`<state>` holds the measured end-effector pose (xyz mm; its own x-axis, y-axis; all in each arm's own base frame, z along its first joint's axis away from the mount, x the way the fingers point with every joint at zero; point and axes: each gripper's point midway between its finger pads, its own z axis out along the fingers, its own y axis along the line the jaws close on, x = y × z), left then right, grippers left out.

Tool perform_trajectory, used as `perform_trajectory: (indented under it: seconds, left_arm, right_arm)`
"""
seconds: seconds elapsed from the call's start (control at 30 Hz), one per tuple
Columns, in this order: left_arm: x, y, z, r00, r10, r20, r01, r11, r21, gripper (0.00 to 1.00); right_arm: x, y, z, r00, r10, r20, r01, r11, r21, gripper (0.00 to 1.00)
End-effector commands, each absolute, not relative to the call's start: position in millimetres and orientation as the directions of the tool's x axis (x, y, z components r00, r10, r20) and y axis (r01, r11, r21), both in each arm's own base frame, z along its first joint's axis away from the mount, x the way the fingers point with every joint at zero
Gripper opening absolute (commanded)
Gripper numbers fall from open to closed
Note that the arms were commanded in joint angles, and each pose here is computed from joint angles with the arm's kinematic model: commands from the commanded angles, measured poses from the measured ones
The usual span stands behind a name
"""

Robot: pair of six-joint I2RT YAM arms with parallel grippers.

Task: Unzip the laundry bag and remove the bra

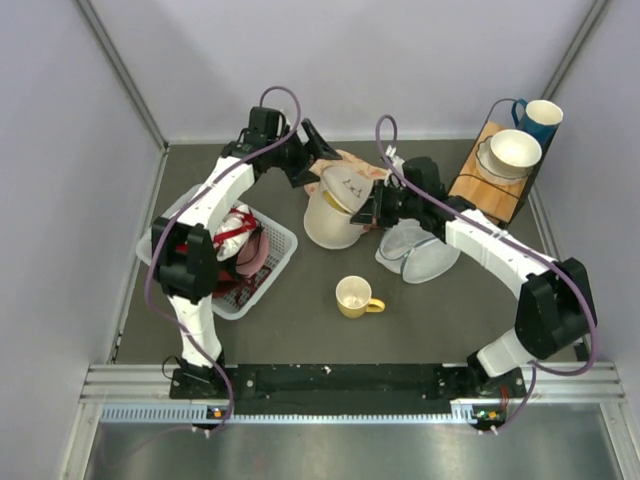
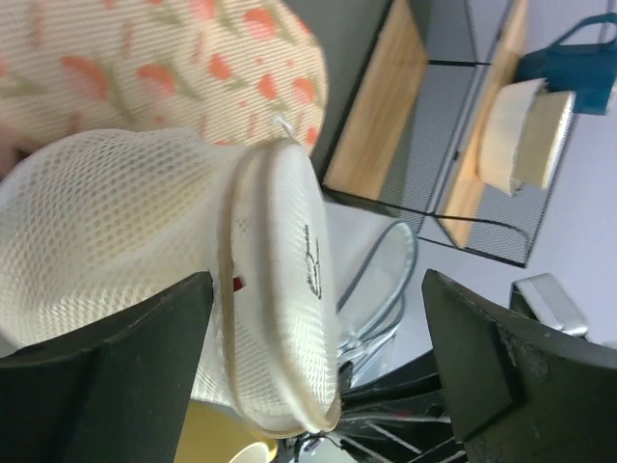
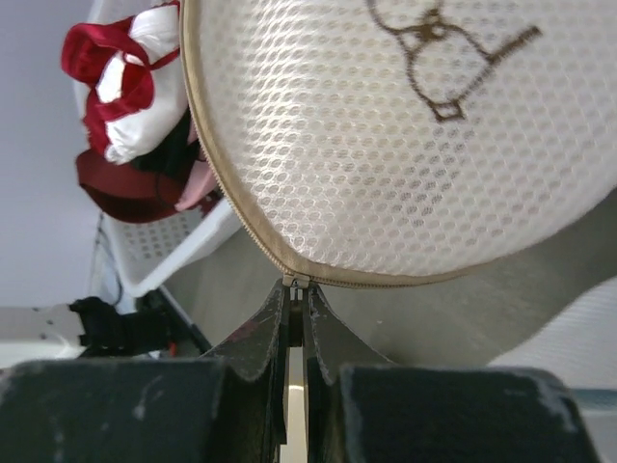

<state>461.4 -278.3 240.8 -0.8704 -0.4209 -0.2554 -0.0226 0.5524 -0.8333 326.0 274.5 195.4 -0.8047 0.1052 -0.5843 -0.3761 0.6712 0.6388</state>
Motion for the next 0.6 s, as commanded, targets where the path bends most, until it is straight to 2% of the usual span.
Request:
perform_trajectory:
  seconds: [0.0,0.03,0.07,0.1,0.13,0.3,0.57]
  left_arm:
    - [435.4,-246.4,289.9,-0.788,-0.466,-0.403,0.052,0.601,-0.798,0.97]
    - [432.0,-239.4,291.2,-0.768,-0.484,-0.419,0.040,0.616,-0.786,0.99]
    - [421.7,-235.0,279.2,-0.775,-0.497,-0.390,-0.002,0.619,-0.785,0.99]
    - [409.7,-230.8,292.3,-0.761,-0.511,-0.399,0.009,0.607,-0.795,0.99]
    - [402.2,-228.3,277.8,-0.767,-0.519,-0.377,-0.022,0.608,-0.793,0.99]
    - [379.9,-221.5,285.2,-0.757,-0.552,-0.351,-0.057,0.590,-0.805,0.98]
    - [350.1,-255.1,259.0,-0.793,-0.589,-0.157,-0.187,0.481,-0.857,0.99]
  right_arm:
    - [343.2,303.1,234.6,-0.789,0.233,-0.568,-0.377,0.546,0.749,0.00]
    - [344.5,305.0,233.6,-0.793,0.248,-0.556,-0.367,0.533,0.762,0.00]
    - [345.1,306.9,233.5,-0.804,0.261,-0.534,-0.348,0.523,0.778,0.00]
    - [349.0,309.8,233.1,-0.801,0.264,-0.537,-0.354,0.515,0.781,0.00]
    - [349.9,311.0,232.7,-0.804,0.262,-0.534,-0.353,0.512,0.783,0.00]
    - [350.7,311.3,226.4,-0.811,0.254,-0.528,-0.345,0.520,0.781,0.00]
    - [352.0,310.4,222.1,-0.808,0.244,-0.537,-0.351,0.533,0.770,0.00]
